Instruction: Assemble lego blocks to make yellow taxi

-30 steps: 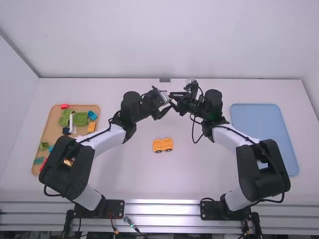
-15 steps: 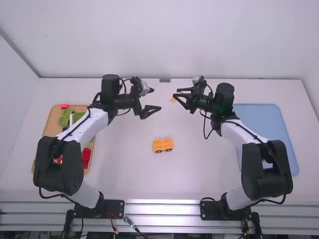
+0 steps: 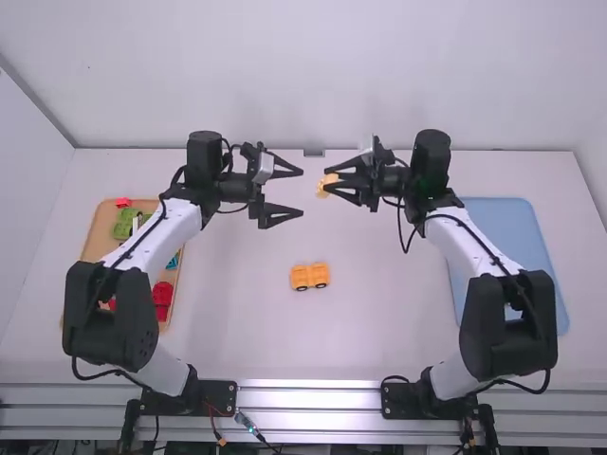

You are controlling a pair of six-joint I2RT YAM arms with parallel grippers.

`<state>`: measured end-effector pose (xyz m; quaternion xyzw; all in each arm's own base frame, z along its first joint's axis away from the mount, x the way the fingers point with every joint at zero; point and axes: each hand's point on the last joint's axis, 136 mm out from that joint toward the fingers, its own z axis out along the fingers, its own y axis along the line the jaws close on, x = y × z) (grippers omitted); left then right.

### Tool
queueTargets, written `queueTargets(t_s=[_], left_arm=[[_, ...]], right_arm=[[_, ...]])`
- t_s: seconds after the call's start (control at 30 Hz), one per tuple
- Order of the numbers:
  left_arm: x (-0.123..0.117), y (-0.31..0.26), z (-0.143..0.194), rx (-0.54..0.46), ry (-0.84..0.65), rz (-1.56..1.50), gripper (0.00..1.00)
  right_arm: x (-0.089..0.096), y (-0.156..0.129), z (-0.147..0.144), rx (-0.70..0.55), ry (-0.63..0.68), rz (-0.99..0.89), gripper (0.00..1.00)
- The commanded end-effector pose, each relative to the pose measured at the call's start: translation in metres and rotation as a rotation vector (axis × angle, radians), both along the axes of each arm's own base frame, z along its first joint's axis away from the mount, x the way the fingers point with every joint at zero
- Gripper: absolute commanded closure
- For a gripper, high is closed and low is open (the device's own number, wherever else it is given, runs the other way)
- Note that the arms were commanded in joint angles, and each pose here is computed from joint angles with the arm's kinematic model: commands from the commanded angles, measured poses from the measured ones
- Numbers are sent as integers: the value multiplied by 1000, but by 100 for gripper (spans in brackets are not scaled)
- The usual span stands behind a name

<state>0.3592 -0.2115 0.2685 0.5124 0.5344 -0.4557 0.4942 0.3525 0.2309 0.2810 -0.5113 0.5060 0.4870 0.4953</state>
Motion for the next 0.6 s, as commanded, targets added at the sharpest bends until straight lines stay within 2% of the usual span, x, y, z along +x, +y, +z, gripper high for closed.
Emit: queueTargets(t_s=[0.0,0.13,0.2,0.3,0.57], left_arm=[[-6,-2,3,-26,30,-49,1],[2,-1,-2,-3,85,8,0],[2,-2,-3,-1,91,8,11],[-2,-6,-3,-2,97,-9,17],[-5,-16,-9,19,109,-10,18]], right_arm=[[-10,11,11,12,-75,63,81],[-15,18,11,14,-91,84,82],[-15,21,11,13,-98,85,82],[-12,21,10,8,-95,67,82],[-14,23,9,7,-88,72,84]])
